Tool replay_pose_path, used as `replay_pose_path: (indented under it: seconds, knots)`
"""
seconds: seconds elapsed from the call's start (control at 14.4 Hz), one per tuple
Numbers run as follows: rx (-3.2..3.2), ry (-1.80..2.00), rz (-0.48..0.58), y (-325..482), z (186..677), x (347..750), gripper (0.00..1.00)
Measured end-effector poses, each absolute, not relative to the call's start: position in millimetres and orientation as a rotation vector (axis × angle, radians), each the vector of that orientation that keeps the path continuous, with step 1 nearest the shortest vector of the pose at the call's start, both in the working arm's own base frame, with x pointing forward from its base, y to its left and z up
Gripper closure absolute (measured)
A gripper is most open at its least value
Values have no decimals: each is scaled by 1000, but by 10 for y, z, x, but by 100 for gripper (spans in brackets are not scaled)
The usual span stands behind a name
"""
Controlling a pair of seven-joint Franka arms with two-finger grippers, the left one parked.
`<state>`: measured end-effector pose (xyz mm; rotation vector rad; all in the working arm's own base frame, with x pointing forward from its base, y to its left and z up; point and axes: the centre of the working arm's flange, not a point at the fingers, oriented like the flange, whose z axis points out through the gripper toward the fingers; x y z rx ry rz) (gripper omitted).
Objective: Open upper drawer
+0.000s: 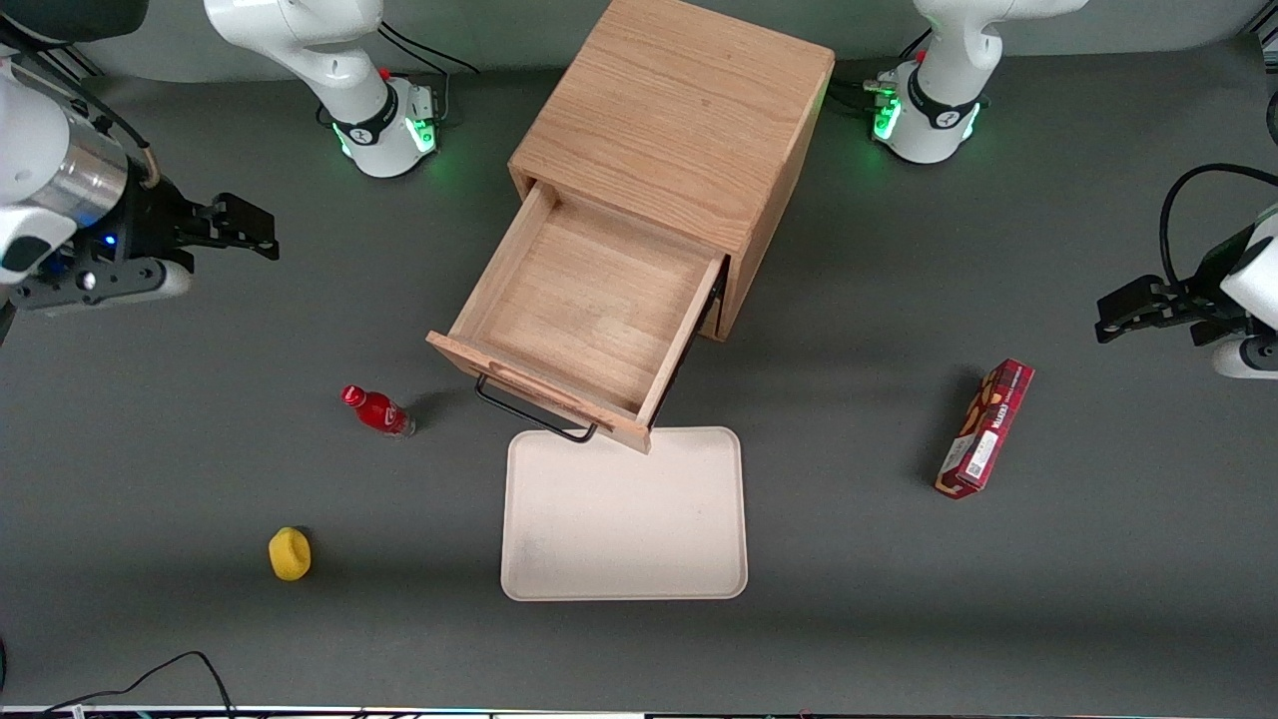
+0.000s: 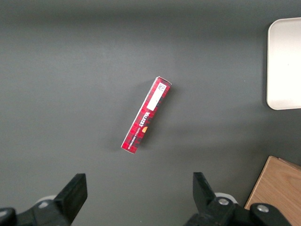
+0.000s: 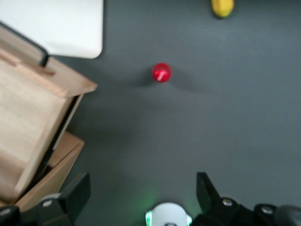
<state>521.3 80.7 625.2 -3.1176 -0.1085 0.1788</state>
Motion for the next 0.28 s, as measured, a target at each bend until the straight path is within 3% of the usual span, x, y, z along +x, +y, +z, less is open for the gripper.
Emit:
replay_pose_path:
  seconds: [0.28]
  knots:
    - [-3119,20,70,377,6190,4763,0]
